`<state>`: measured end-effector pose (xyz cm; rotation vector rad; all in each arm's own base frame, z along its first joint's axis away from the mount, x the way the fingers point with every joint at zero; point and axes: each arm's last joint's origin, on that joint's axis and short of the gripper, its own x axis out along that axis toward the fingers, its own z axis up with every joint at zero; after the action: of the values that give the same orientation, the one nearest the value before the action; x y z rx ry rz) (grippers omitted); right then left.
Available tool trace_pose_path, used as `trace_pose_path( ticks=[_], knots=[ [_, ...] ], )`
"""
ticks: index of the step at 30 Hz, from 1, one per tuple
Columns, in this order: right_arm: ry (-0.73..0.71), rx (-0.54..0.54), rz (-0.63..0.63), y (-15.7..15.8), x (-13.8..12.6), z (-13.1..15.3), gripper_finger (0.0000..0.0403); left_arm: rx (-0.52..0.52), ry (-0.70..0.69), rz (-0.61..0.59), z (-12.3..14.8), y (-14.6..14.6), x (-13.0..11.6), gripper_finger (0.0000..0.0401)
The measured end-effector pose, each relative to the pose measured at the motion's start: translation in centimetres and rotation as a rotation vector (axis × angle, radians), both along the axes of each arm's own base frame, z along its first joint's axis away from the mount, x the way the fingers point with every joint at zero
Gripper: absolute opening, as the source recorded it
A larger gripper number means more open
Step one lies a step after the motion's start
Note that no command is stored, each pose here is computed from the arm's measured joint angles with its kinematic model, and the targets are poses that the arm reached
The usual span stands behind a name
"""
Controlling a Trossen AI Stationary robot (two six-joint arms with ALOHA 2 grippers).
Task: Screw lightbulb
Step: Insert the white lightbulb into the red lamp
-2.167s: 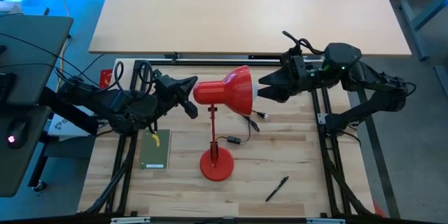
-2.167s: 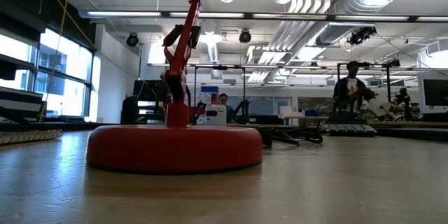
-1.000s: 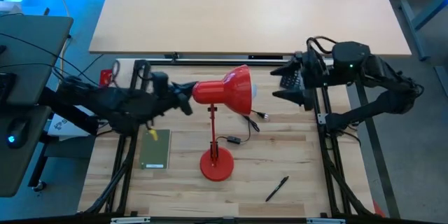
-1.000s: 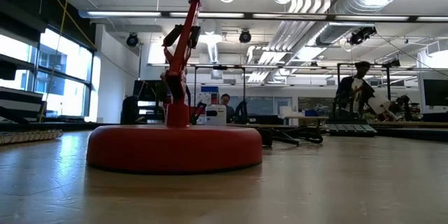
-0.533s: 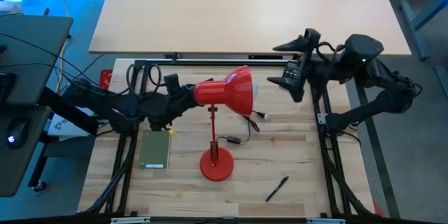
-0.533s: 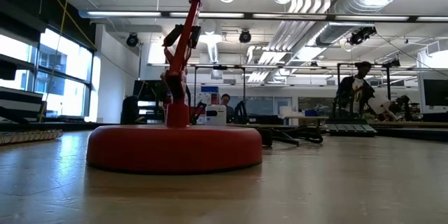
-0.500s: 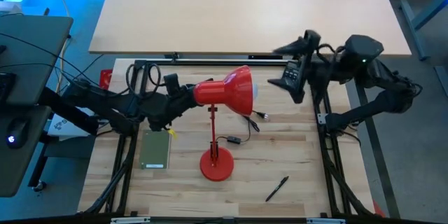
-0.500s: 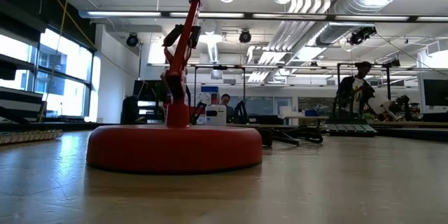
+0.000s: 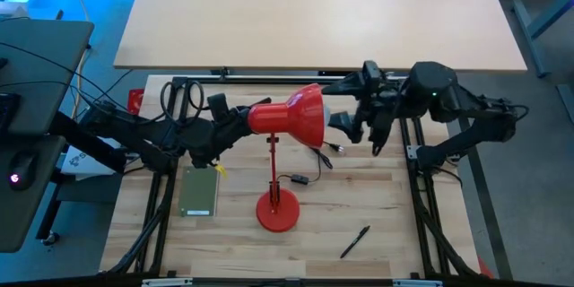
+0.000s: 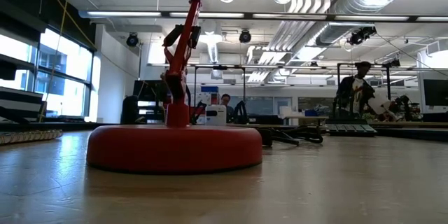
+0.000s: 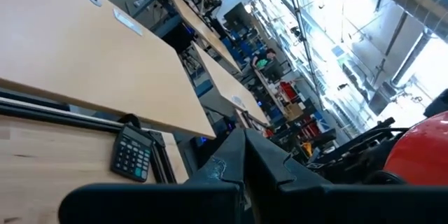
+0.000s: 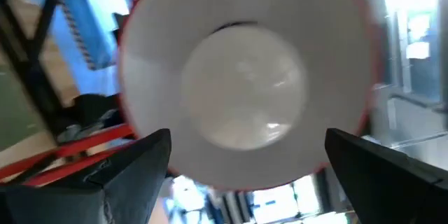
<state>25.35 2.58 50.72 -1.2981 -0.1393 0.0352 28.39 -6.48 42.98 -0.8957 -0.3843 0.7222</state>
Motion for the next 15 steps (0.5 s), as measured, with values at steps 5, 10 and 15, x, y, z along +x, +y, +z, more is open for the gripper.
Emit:
trace_pose_path(
  ticks=[5,10,15],
  knots=[
    [0.003,-0.025,0.031,0.8,0.3,-0.2,0.0374,0.008,0.009,0.001,0.0,0.0,0.0,0.0000],
    [0.003,-0.026,0.058,1.3,0.6,-0.3,0.0374,0.019,0.020,0.002,0.0,0.0,0.0,0.0000],
    [0.006,-0.042,0.056,1.4,1.7,-0.8,0.0374,0.019,0.022,0.004,0.0,0.0,0.0,0.0000]
  ],
)
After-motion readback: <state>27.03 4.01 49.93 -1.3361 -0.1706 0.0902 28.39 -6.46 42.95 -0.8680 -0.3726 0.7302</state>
